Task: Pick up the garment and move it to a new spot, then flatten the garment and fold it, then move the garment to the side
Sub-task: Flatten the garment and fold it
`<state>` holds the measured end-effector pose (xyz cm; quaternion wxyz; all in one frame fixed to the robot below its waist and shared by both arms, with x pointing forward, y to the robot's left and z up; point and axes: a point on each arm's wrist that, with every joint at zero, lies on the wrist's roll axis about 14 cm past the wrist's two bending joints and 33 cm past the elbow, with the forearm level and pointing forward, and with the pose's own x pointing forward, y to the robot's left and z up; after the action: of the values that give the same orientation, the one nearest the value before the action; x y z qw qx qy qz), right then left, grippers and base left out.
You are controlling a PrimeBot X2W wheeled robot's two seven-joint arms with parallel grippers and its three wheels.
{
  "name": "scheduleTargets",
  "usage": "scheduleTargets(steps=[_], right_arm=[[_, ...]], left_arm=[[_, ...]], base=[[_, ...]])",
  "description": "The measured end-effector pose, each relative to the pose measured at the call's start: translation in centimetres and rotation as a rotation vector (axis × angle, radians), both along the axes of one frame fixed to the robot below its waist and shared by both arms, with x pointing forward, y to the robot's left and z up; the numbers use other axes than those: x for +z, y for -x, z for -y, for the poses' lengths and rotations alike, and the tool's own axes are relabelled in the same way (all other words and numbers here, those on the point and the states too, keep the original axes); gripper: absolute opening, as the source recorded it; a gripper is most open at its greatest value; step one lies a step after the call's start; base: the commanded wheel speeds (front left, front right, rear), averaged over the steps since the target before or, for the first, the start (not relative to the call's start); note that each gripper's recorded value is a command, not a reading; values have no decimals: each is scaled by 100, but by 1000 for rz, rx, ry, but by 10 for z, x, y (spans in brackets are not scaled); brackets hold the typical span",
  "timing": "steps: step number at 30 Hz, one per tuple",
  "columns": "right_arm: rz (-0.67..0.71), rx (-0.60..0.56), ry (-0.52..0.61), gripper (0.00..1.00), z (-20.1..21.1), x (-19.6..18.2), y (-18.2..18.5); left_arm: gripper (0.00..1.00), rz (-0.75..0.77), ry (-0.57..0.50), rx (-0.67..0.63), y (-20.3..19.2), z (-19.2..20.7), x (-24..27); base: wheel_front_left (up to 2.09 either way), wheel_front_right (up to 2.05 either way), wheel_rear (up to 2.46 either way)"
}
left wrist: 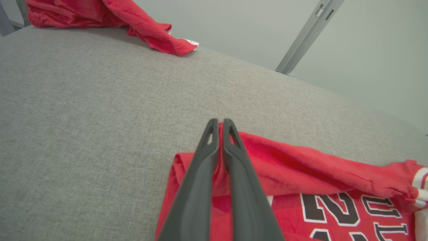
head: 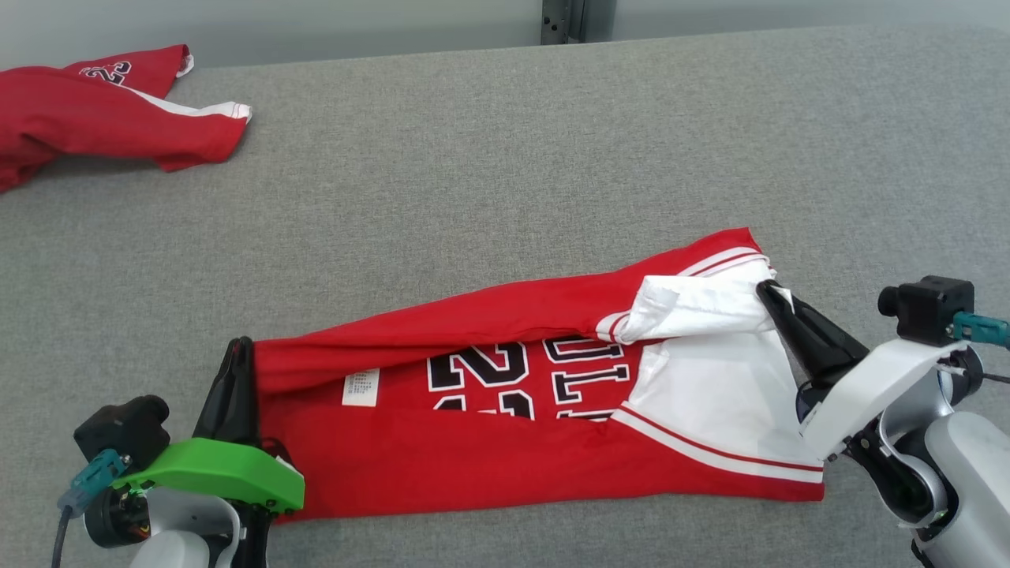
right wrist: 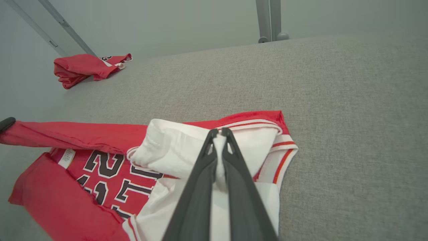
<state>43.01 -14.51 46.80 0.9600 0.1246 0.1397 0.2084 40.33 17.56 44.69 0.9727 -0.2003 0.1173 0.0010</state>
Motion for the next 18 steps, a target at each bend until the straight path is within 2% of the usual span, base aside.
scheduleTargets(steps=[9,14,15,16,17,18], right_arm=[[-28,-39,-12,0,0,-8,30],[-28,-57,20,0,1,-15,43],[-23,-60,27,0,1,-17,46],[-18,-59,37,26,1,-17,48],[-19,-61,42,40,1,-19,51],[-16,-71,45,90,3,-20,54]], left_arm=[[0,-59,19,18,14,-2,-22],[0,-87,26,23,20,-2,-34],[19,-88,28,28,21,-2,-35],[85,-87,31,35,22,-3,-36],[100,-87,36,43,24,-4,-37],[100,-88,41,54,27,-6,-38]], base=[[0,0,0],[0,0,0],[0,0,0],[0,0,0],[0,0,0],[0,0,0]])
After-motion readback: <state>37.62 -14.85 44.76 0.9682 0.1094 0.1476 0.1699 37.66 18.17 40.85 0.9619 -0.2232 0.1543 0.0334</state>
